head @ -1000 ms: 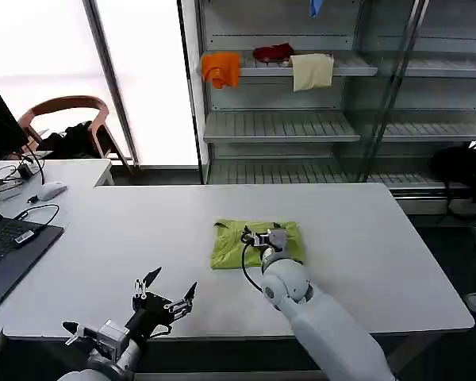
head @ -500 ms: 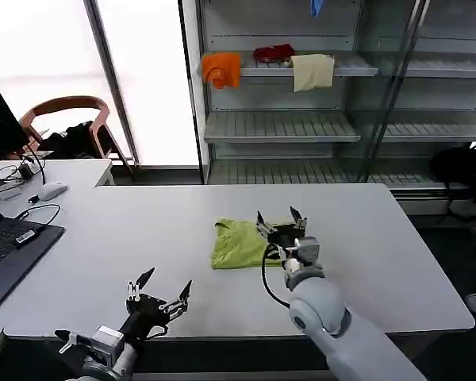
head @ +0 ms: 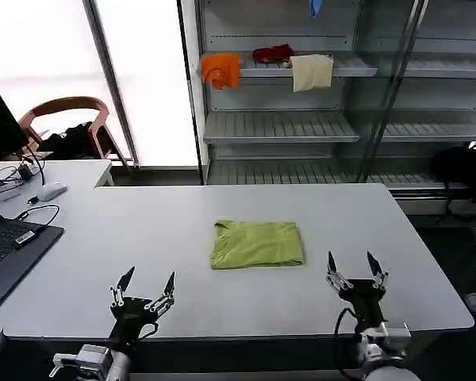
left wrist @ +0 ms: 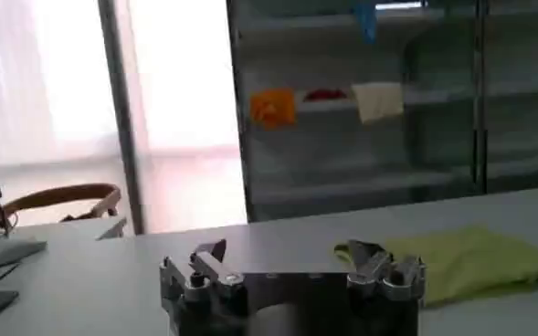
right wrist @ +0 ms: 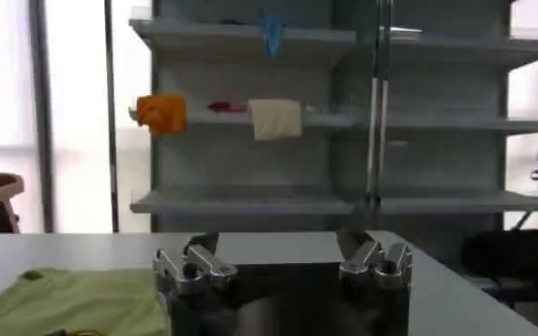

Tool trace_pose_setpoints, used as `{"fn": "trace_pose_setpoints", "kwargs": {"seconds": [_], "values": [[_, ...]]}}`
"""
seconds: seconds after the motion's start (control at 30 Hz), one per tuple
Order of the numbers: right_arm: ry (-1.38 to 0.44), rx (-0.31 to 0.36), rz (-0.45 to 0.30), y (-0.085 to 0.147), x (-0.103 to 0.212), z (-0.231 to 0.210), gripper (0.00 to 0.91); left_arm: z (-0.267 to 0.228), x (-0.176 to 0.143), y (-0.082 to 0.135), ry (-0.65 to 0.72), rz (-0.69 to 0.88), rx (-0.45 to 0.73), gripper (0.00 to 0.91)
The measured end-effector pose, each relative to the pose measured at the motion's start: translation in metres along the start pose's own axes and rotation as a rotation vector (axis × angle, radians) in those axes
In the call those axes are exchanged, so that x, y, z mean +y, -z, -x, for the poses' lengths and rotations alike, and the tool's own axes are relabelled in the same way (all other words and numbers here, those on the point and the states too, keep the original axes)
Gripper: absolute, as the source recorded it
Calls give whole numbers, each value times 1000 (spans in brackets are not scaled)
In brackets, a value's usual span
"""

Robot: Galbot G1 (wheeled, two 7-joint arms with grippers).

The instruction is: Fold and organize the clothes.

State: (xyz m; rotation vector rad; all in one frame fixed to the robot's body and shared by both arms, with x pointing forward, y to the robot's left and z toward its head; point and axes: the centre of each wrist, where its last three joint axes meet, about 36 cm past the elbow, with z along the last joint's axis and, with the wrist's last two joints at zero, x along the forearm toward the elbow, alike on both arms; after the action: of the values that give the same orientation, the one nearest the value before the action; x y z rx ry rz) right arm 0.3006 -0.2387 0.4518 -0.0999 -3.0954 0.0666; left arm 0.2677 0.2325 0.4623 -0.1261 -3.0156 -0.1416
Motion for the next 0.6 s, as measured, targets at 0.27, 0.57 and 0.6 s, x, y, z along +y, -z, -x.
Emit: {"fn": "trace_pose_setpoints", "kwargs": {"seconds": [0.27,0.57,0.6], "values": [[-50,18,-7,-25,-24,-48,907,-7,-1,-13,38,-34,-29,907],[-52,12,-6,-36,-37,-79,907,-20,-5,-17,46,-62,-48,907],[-52,11,-7,-37,-38,-81,907,-21,-5,-17,46,-63,-50,907]]}}
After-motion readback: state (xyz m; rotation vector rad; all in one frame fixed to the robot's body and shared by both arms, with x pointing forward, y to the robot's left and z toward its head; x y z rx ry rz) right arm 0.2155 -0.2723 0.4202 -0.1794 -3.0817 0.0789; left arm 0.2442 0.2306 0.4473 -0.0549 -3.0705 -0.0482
